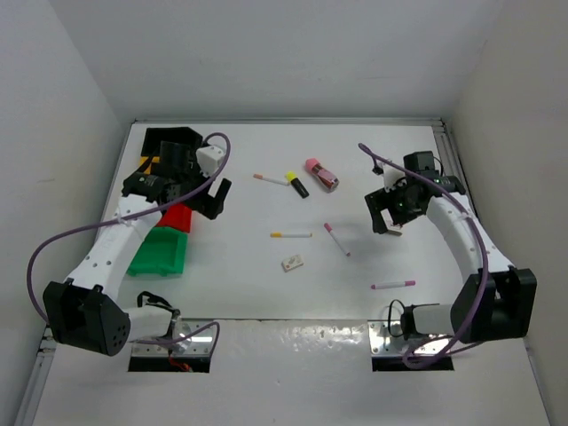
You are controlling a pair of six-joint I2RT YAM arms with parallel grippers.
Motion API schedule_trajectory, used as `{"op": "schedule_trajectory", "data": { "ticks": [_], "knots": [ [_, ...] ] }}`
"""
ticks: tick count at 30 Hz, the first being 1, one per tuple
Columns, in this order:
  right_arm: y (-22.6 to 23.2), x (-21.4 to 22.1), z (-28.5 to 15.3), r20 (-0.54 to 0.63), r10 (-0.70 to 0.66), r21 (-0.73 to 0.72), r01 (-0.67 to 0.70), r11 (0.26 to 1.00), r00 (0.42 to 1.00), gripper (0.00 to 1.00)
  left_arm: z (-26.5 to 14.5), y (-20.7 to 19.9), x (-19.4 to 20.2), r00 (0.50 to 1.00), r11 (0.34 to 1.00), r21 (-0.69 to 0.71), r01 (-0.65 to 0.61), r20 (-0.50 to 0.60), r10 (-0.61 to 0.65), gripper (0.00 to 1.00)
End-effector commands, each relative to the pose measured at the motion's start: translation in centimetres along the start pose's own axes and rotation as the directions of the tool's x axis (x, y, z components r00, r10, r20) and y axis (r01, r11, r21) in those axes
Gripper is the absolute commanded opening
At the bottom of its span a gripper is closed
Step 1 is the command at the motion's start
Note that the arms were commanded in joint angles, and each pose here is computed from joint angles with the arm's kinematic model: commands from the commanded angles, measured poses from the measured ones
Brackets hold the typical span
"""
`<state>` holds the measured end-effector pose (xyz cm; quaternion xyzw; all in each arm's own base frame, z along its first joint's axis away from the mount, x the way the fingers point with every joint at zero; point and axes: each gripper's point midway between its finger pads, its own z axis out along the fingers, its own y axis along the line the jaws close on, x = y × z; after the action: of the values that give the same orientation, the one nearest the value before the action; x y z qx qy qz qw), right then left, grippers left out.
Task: Sort the stationery into containers
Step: Pick up the stapler from the center of the board.
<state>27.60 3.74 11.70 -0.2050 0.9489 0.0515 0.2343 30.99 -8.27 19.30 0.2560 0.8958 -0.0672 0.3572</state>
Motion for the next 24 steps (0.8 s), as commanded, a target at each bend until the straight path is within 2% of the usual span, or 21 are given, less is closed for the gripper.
{"op": "schedule_trajectory", "data": {
  "ticks": [1, 3, 4, 6, 12, 17, 24],
  "knots": [
    [-1.2, 0.0, -0.1, -0.019, -0.082, -0.034, 0.081, 0.996, 0.996, 0.95, -0.6, -1.1, -0.8, 0.997, 0.997, 0.044, -0.071, 0.036, 0.069, 1.0],
    [-2.4, 0.0, 0.7, -0.047, -0.153, -0.048, 0.151, 0.987, 0.987, 0.94, -0.4, -1.9, -0.7, 0.995, 0.99, 0.098, -0.098, 0.028, 0.096, 1.0],
    [-4.2, 0.6, 0.7, -0.055, -0.119, -0.036, 0.118, 0.992, 0.991, 0.94, -0.1, -2.2, -0.4, 0.995, 0.988, 0.122, -0.096, 0.012, 0.095, 1.0],
    [-5.7, 0.8, 1.8, -0.06, -0.168, -0.05, 0.165, 0.985, 0.984, 0.94, 0.0, -2.9, -0.5, 0.995, 0.981, 0.167, -0.102, 0.021, 0.1, 1.0],
    [-9.2, 0.9, 4.1, -0.074, -0.215, -0.068, 0.211, 0.975, 0.974, 0.94, 0.0, -4.3, -1.8, 0.988, 0.96, 0.242, -0.143, 0.089, 0.124, 1.0],
    [-9.4, 0.9, 6.2, -0.053, -0.278, -0.205, 0.262, 0.943, 0.959, 0.93, 0.0, -6.0, -2.2, 0.978, 0.917, 0.345, -0.2, 0.123, 0.167, 1.0],
    [-9.7, 0.5, 7.7, 0.008, -0.42, -0.29, 0.404, 0.868, 0.908, 0.94, 0.7, -7.1, -1.7, 0.973, 0.878, 0.419, -0.23, 0.123, 0.195, 1.0]
  ]
}}
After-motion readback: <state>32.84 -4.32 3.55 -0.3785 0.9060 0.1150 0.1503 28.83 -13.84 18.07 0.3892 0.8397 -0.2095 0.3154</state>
